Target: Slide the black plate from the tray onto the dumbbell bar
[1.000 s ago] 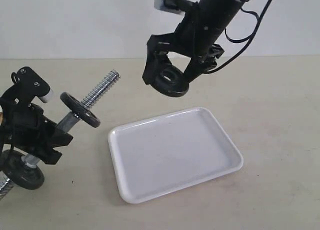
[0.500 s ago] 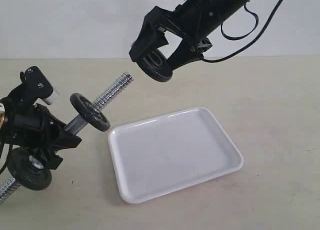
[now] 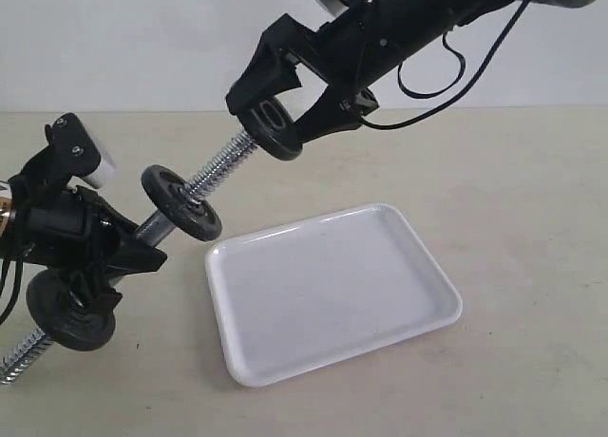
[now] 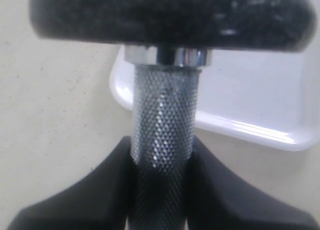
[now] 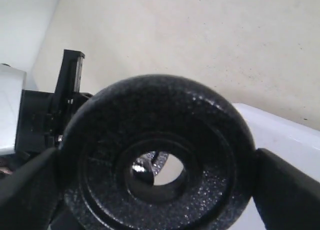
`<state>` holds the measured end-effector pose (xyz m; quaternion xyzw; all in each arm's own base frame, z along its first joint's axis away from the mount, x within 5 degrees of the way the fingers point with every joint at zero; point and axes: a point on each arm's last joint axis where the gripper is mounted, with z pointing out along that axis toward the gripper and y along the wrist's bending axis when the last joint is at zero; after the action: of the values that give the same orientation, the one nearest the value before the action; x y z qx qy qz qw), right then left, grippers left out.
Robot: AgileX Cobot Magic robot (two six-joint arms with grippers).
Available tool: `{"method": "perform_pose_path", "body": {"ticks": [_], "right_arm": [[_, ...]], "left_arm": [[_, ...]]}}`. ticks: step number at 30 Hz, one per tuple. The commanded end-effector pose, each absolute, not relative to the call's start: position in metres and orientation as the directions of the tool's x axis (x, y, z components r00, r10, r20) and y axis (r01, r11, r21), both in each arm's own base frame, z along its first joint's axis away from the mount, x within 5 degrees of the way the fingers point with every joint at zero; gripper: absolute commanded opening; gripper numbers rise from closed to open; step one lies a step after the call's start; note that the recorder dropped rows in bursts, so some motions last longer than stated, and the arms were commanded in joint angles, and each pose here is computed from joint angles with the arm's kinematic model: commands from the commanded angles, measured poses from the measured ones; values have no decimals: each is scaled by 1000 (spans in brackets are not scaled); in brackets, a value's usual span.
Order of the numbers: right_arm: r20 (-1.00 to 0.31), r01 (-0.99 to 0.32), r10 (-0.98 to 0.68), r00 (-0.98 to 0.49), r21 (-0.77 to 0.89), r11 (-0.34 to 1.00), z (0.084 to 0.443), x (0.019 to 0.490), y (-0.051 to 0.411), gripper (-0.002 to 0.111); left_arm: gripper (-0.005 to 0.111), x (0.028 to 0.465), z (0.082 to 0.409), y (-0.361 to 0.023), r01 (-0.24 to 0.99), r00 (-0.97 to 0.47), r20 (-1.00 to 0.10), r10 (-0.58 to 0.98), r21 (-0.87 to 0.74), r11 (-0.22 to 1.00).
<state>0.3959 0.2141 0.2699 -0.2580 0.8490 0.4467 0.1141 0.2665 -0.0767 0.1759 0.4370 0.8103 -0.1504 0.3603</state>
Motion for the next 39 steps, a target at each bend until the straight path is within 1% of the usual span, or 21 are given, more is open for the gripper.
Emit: {"method": "perform_pose_path", "body": {"ticks": [1,9,17,26,35,39], "right_arm": [[-449,-529,-282,-848,745,407,278,399,216,0],[-443,-529,-290,-848,740,416,274,400,216,0],[-400,-497,-299,-866,752,433,255,406,218,0],[-400,-496,-301,-866,766,409,257,401,227,0],[-403,-498,-298,-865,765,409,259,401,226,0],[-425,-509,-284,-860,758,407,267,403,220,0]], "left_arm": [[4,267,205,-85,843,-274,-796,539,71,533],[4,267,205,-85,844,-269,-797,541,75,531],[4,268,209,-86,847,-257,-803,537,80,525],[4,268,209,-86,850,-249,-804,540,86,520],[4,268,209,-86,849,-250,-803,541,87,521],[4,268,209,-86,848,-250,-803,542,89,523]]}}
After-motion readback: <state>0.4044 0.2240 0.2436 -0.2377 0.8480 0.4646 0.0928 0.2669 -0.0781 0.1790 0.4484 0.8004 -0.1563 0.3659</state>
